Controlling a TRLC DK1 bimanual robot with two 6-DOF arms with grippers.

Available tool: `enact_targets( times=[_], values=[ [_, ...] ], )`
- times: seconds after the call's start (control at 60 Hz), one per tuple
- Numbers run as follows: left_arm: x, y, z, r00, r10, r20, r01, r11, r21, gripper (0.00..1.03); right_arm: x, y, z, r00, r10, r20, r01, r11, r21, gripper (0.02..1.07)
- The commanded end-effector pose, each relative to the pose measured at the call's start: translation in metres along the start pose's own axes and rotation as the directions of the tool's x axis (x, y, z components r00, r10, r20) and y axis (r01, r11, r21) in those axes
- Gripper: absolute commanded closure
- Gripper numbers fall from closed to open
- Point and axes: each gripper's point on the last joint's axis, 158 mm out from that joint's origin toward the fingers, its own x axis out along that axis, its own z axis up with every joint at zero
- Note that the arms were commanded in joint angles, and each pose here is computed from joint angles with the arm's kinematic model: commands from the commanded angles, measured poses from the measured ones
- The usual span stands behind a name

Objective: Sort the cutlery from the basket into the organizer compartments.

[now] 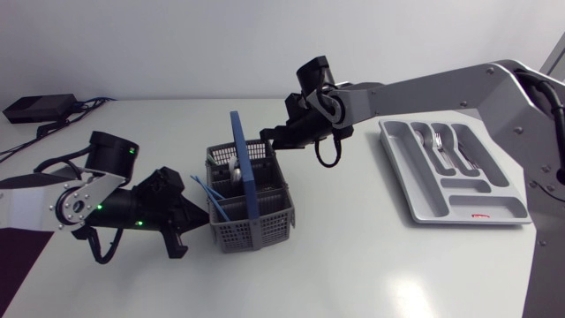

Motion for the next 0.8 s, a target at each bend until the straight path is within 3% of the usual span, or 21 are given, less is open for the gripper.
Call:
enact_targets(
  times=[0.0, 0.083, 0.15, 0.267, 0.367, 0.55, 0.783],
  values=[
    [0.01, -0.03, -0.006, 0.998, -0.037, -0.052, 0.038, 0.999, 0.033, 1.0, 0.001, -0.019, 0.006, 0.999, -0.051, 0.012, 0.051, 0.999, 0.001, 1.01],
    [0.0, -0.014, -0.004, 0.999, 0.027, -0.035, -0.026, 0.999, 0.032, 1.0, -0.021, -0.023, 0.006, 0.998, -0.066, 0.024, 0.066, 0.998, -0.008, 1.01],
    [-0.02, 0.018, -0.008, 0.994, 0.111, -0.006, -0.111, 0.994, -0.023, 1.0, -0.047, -0.017, 0.0, 0.997, -0.073, 0.036, 0.074, 0.996, -0.043, 1.01],
    [-0.038, 0.046, -0.012, 0.985, 0.171, 0.028, -0.168, 0.982, -0.083, 1.0, -0.082, -0.007, -0.014, 0.997, -0.067, 0.049, 0.071, 0.994, -0.079, 1.01],
    [-0.05, 0.085, 0.004, 0.959, 0.268, 0.098, -0.248, 0.952, -0.178, 1.0, -0.111, 0.006, -0.034, 0.998, -0.049, 0.032, 0.052, 0.994, -0.097, 1.01],
    [-0.043, 0.15, 0.029, 0.923, 0.341, 0.176, -0.268, 0.902, -0.339, 1.0, -0.143, 0.037, -0.081, 0.998, -0.001, -0.064, -0.009, 0.986, -0.165, 1.01],
    [-0.025, 0.22, 0.053, 0.899, 0.367, 0.237, -0.242, 0.87, -0.43, 1.0, -0.154, 0.049, -0.14, 0.98, 0.008, -0.199, -0.051, 0.975, -0.215, 1.01]
  ],
)
